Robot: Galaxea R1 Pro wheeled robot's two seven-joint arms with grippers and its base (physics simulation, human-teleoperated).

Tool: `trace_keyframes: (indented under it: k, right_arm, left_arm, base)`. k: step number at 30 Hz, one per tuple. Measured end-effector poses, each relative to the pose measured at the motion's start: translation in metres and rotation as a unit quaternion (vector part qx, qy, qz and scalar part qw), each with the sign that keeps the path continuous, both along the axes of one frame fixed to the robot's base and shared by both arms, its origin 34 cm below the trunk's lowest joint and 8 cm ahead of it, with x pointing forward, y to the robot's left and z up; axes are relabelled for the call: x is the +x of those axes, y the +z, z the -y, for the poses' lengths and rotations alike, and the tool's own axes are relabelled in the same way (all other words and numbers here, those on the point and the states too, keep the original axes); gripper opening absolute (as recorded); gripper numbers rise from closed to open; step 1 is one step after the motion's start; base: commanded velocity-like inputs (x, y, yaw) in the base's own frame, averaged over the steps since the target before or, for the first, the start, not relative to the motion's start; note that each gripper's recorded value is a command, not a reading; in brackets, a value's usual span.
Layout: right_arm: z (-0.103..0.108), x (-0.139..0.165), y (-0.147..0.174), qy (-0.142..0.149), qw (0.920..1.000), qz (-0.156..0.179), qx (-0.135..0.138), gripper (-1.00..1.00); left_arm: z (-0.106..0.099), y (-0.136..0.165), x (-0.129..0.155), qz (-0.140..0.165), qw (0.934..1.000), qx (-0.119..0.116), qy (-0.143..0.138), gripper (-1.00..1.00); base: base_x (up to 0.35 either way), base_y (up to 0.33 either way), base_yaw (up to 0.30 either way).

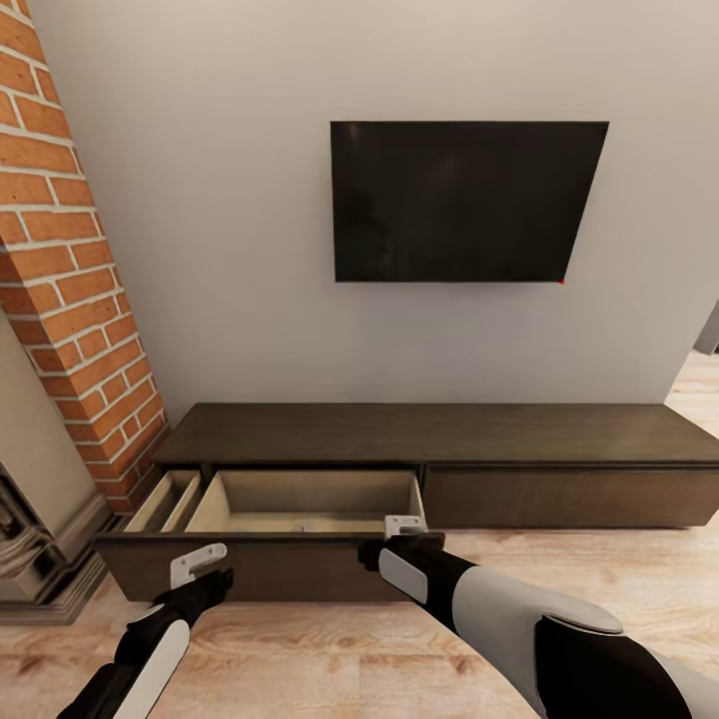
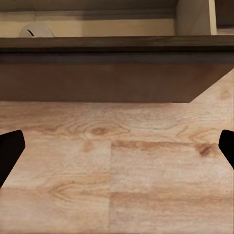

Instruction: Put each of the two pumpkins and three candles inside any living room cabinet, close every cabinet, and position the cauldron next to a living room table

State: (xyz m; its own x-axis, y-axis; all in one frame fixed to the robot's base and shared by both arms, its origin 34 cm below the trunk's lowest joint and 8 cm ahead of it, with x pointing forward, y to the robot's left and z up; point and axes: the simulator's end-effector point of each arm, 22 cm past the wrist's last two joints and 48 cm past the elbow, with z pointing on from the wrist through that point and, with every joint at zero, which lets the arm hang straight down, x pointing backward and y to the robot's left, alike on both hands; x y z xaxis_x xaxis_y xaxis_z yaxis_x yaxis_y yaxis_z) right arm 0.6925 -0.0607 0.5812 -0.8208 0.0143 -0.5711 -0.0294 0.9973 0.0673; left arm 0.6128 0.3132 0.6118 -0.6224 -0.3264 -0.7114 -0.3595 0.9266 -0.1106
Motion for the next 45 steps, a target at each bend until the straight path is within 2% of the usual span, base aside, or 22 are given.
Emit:
trace_keyframes:
  k: [11, 16, 20, 24, 32, 37, 45]
  right_arm:
    - [-0.001, -0.002, -0.021, 0.001, 1.0, 0.005, 0.001, 1.0]
    - [0.002, 0.009, -0.022, 0.024, 0.9984, 0.046, -0.024, 1.0]
    - [0.006, 0.011, -0.029, 0.024, 0.9977, 0.055, -0.031, 1.0]
    - [0.008, 0.008, -0.039, 0.024, 0.9979, 0.051, -0.033, 1.0]
    - [0.012, -0.005, -0.065, 0.03, 0.9985, 0.021, -0.042, 1.0]
    - [0.013, -0.008, -0.077, 0.03, 0.9984, 0.017, -0.044, 1.0]
    - [0.014, -0.013, -0.095, 0.03, 0.9985, 0.014, -0.045, 1.0]
  left_arm:
    - [-0.002, -0.008, 0.012, 0.016, 0.9998, 0.007, -0.006, 1.0]
    - [0.009, -0.016, 0.015, 0.025, 0.9993, -0.002, -0.029, 1.0]
    - [0.011, -0.023, 0.015, 0.028, 0.9989, 0.001, -0.037, 1.0]
    - [0.011, -0.034, 0.013, 0.026, 0.9989, 0.005, -0.038, 1.0]
    - [0.015, -0.051, 0.01, 0.025, 0.9987, 0.007, -0.044, 1.0]
    - [0.021, -0.063, 0.007, 0.024, 0.9983, 0.008, -0.052, 1.0]
    - [0.017, -0.08, 0.003, 0.024, 0.9983, 0.013, -0.052, 1.0]
  base:
    - [0.0, 0.0, 0.0]
    - [0.0, 0.0, 0.0]
    - [0.0, 0.0, 0.0]
    - [0.0, 0.0, 0.0]
    - [0.0, 0.0, 0.0]
    - [0.0, 0.0, 0.0]
    - [0.0, 0.0, 0.0]
